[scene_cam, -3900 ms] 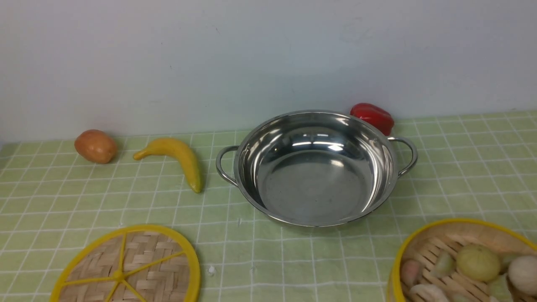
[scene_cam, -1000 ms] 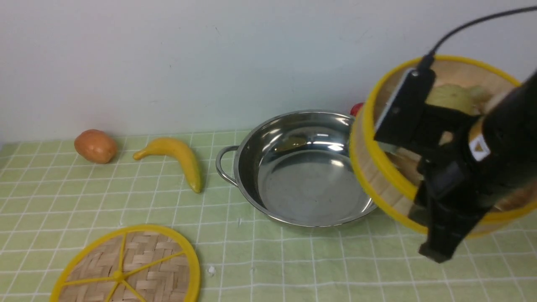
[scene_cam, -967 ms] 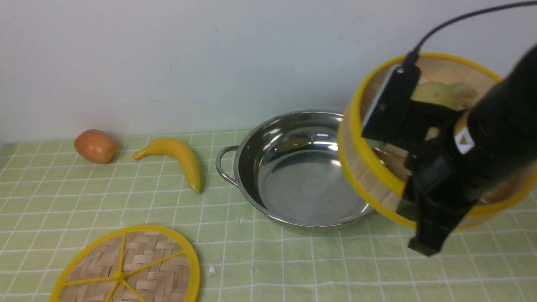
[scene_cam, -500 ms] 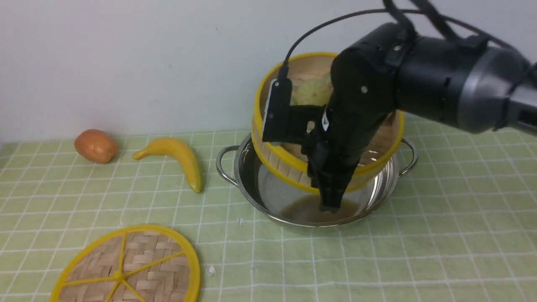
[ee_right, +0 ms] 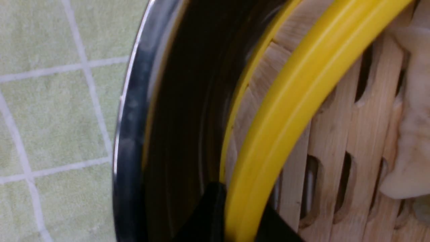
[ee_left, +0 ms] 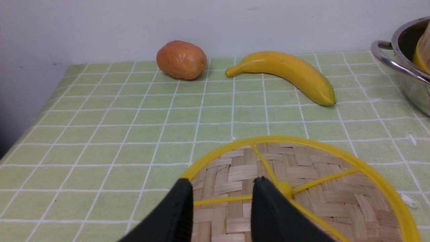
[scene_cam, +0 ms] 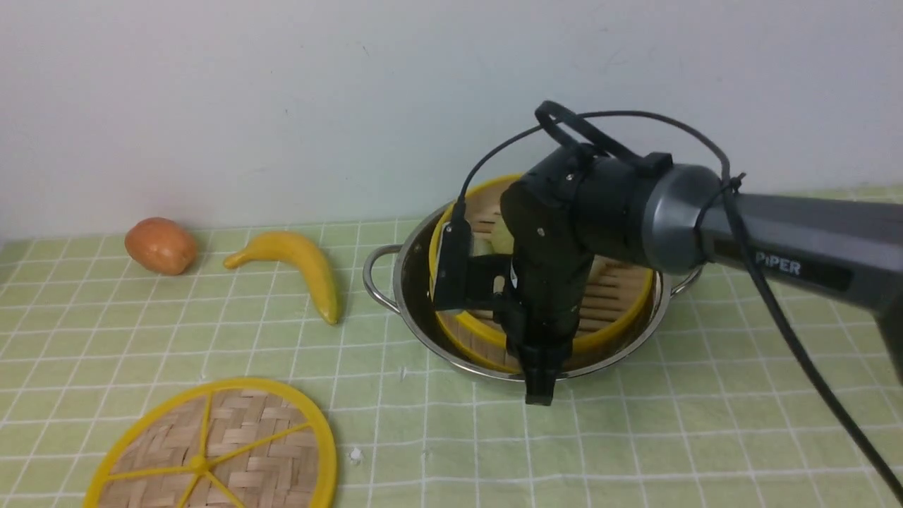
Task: Place the steamer in the pot on the green tablecloth, and put the lid on the steamer.
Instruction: 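Place the bamboo steamer basket of food into the steel pot with the right gripper, then grasp the bamboo steamer lid lying on the table by its centre knob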
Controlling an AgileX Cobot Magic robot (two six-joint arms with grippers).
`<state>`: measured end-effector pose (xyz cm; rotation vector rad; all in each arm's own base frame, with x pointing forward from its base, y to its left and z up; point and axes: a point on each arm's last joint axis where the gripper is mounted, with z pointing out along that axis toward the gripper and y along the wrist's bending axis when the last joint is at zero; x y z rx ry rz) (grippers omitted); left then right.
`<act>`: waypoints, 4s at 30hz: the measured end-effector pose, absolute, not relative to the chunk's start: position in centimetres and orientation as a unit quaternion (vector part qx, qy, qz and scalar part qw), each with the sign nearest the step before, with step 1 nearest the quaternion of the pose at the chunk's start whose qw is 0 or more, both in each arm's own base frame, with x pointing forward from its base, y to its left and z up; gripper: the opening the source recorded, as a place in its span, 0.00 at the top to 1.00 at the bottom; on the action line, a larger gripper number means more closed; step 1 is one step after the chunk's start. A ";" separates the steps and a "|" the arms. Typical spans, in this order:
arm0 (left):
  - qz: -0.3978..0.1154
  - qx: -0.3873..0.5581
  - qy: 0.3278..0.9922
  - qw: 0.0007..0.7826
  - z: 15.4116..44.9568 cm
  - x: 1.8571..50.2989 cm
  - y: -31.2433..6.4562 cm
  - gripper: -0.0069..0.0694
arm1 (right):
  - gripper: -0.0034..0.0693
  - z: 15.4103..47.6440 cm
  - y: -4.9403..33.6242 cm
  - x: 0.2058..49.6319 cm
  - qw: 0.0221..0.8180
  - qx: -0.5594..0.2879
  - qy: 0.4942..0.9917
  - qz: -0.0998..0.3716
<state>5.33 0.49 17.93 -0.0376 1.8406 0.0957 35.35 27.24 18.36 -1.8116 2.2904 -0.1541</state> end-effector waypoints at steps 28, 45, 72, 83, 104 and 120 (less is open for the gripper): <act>0.041 -0.017 0.795 0.604 17.9 5.3 0.5 0.59 | 0.20 25.3 26.9 35.3 0.176 -0.584 0.790 -0.063; 0.042 -0.016 0.796 0.604 17.9 5.3 0.5 0.59 | 0.97 42.3 24.2 32.2 0.381 -0.334 0.861 0.037; 0.042 -0.015 0.796 0.604 17.9 5.3 0.5 0.59 | 0.93 37.7 10.6 14.8 0.413 -0.264 0.863 0.122; 0.042 -0.015 0.796 0.604 17.9 5.3 0.5 0.59 | 0.88 28.2 2.1 7.5 0.629 -0.072 0.765 0.117; 0.042 -0.015 0.796 0.604 17.9 5.3 0.5 0.59 | 0.81 18.7 0.4 5.6 0.640 -0.015 0.767 0.046; 0.042 -0.015 0.796 0.604 17.9 5.3 0.5 0.59 | 0.75 18.7 0.4 5.6 0.640 -0.015 0.767 0.046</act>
